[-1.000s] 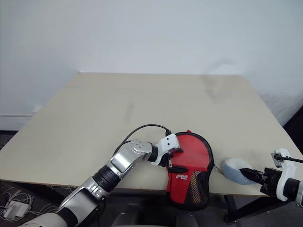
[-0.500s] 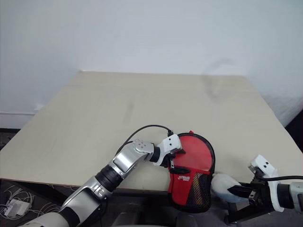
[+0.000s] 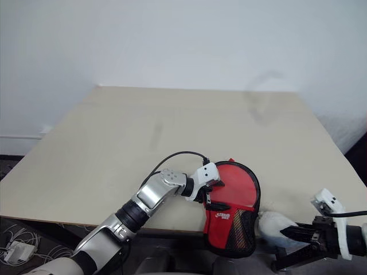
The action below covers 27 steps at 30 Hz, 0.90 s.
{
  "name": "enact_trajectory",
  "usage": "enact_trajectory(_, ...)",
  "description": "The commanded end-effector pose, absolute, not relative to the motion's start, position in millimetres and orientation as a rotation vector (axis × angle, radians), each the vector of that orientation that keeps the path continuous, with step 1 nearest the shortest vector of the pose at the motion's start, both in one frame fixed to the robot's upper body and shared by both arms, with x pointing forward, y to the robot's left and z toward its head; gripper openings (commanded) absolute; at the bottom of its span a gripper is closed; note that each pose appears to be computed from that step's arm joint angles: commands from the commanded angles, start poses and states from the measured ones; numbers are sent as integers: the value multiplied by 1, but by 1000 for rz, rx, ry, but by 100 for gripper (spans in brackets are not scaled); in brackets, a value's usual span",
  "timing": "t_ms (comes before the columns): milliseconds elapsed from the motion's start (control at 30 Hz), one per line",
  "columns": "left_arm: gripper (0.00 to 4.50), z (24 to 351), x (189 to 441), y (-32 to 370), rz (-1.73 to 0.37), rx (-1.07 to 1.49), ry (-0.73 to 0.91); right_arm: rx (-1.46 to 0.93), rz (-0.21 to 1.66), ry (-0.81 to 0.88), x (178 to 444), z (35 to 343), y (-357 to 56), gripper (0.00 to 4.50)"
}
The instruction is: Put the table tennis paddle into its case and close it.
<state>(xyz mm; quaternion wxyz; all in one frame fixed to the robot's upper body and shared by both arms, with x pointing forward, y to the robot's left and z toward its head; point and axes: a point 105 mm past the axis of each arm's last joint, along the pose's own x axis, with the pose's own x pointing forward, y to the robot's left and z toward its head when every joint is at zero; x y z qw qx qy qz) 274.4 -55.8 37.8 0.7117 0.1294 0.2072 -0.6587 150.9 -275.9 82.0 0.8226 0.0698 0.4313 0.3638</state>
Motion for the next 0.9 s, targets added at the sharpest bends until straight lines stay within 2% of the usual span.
enact_trajectory(33,444,-10,272,-25,-1365,318,690,139,793,934,144,84,-276,7)
enact_trajectory(200,444,-10,272,-25,-1368,315,693,137,871,989,124,80,-261,7)
enact_trajectory(500,444,-10,273,-24,-1365,308,697,147,982,1055,102,78,-245,7)
enact_trajectory(700,444,-10,273,-24,-1361,307,694,129,1059,1071,100,77,-236,7)
enact_trajectory(867,444,-10,275,-23,-1351,300,698,134,1154,1013,101,88,-216,7)
enact_trajectory(900,444,-10,275,-22,-1350,300,698,134,1172,996,102,90,-211,41)
